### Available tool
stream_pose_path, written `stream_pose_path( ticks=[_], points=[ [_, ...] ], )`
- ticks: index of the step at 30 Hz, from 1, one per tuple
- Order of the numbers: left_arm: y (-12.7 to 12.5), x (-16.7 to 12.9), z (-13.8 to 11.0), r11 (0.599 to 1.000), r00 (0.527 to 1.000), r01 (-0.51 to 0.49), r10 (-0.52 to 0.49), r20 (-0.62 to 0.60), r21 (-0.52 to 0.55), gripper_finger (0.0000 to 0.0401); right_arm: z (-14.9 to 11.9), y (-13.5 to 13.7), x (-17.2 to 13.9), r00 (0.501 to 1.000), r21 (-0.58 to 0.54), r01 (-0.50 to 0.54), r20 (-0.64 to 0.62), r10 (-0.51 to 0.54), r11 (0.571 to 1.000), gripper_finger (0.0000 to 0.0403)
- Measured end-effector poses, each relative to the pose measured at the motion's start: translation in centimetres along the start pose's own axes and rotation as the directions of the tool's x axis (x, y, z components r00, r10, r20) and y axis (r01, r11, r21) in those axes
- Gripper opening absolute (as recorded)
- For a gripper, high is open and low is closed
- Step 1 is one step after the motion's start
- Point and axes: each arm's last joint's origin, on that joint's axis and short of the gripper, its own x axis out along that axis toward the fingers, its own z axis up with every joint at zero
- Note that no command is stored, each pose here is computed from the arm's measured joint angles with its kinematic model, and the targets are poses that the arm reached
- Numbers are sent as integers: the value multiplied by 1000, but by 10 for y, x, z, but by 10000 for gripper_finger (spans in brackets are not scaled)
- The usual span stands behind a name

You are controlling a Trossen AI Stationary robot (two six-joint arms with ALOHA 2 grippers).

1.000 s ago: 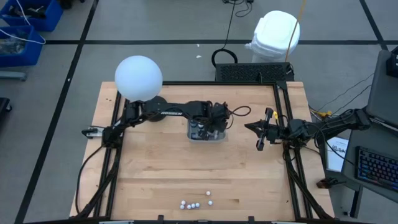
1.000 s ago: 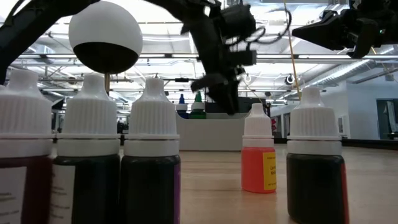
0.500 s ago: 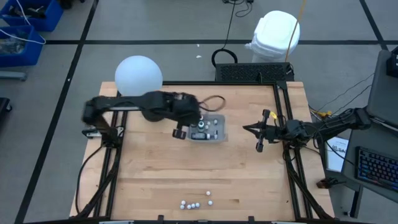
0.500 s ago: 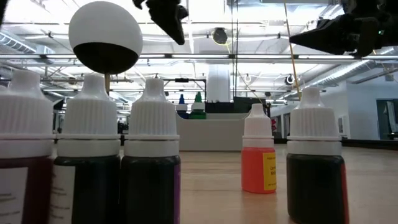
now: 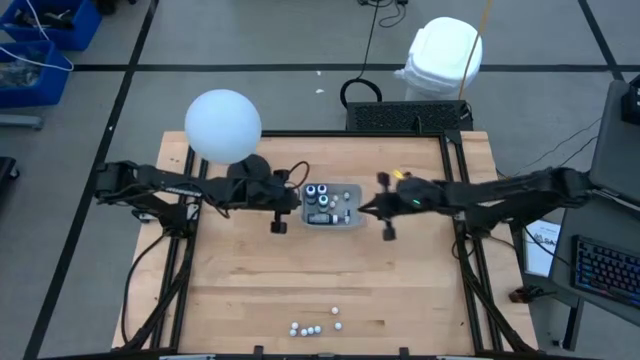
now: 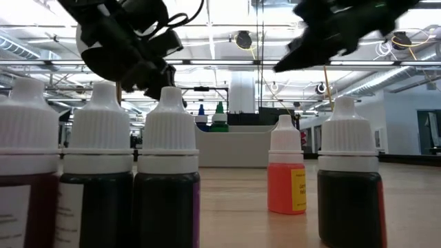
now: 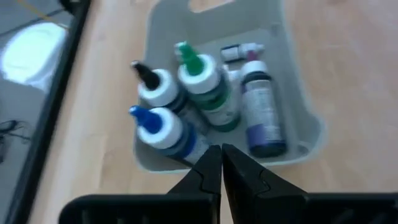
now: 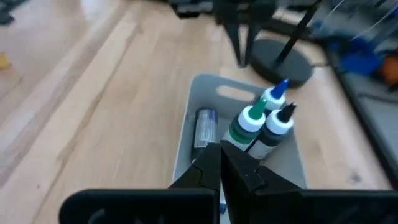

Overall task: Pick & Place food coloring
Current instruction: Put the small red food coloring bottle into the gray bin

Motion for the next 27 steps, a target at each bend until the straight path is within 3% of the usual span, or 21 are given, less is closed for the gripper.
stream_pose_path(
  ticks=[4, 9, 19, 27],
  points=[
    [-3, 4, -11, 999, 999, -32, 32, -3, -5, 23, 8, -25, 34, 994, 10, -99, -40, 99, 995, 0],
    [-3, 4, -11, 999, 999, -35, 36, 10, -31, 23, -5, -39, 73, 973, 31, -182, -136, 185, 983, 18],
    [-3, 5, -10, 999, 999, -14, 15, 30, -31, 24, -16, -23, 109, 946, 60, -257, -186, 264, 965, 151],
    [-2, 4, -7, 998, 998, -21, 25, 59, -66, 24, -15, -5, 115, 965, 0, -91, -249, 88, 996, 192]
  ],
)
